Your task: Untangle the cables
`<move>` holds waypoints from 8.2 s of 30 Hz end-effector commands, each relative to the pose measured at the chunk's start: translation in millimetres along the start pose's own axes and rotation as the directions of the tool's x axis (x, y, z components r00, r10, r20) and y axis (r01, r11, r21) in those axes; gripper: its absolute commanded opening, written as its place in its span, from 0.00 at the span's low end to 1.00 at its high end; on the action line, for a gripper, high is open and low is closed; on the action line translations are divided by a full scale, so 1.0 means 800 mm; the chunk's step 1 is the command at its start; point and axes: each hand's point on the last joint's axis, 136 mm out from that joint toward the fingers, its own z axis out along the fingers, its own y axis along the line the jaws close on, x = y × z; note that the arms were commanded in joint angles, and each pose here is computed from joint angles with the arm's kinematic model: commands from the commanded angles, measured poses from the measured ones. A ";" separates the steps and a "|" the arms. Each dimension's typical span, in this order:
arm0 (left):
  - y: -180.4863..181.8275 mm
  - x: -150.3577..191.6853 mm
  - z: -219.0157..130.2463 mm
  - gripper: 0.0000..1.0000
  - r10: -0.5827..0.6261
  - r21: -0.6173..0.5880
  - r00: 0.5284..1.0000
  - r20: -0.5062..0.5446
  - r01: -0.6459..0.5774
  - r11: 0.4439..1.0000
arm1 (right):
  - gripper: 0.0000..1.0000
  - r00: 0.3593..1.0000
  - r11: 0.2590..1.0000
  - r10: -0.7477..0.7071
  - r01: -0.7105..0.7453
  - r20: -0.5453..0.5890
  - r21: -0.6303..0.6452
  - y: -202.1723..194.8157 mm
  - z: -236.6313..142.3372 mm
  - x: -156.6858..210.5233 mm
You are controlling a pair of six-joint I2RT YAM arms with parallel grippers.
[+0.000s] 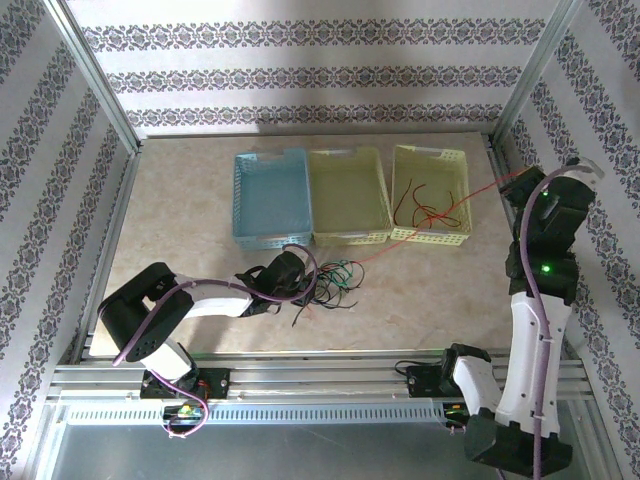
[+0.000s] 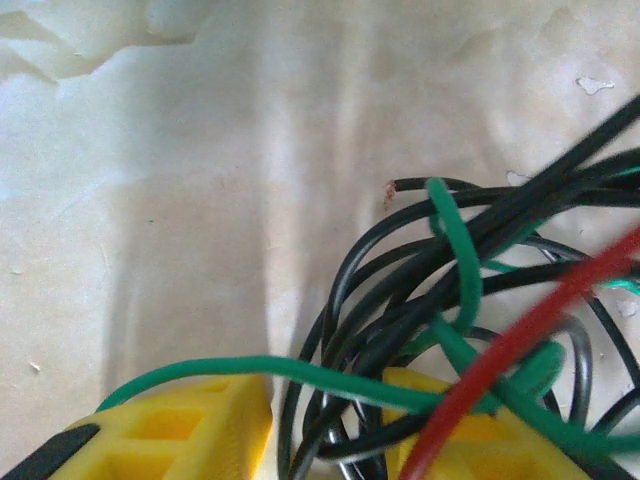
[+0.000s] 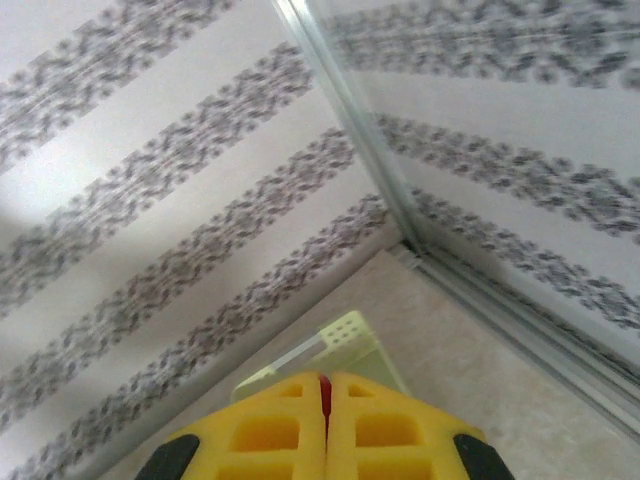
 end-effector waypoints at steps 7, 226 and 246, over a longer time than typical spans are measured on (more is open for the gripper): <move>0.092 0.066 -0.004 0.45 -0.056 -0.310 0.990 -0.129 0.014 0.951 | 0.00 0.979 0.982 0.191 -0.191 0.076 -0.002 -0.018 0.010 -0.059; 0.038 -0.003 -0.040 0.60 -0.016 -0.104 0.999 0.052 0.022 0.994 | 0.49 0.326 0.717 -0.678 0.096 -0.659 -0.690 0.143 -0.098 0.535; 0.048 0.003 -0.026 0.52 -0.029 -0.151 0.999 0.033 0.034 0.988 | 0.01 0.313 0.733 -0.669 0.127 -0.674 -0.668 0.129 -0.103 0.534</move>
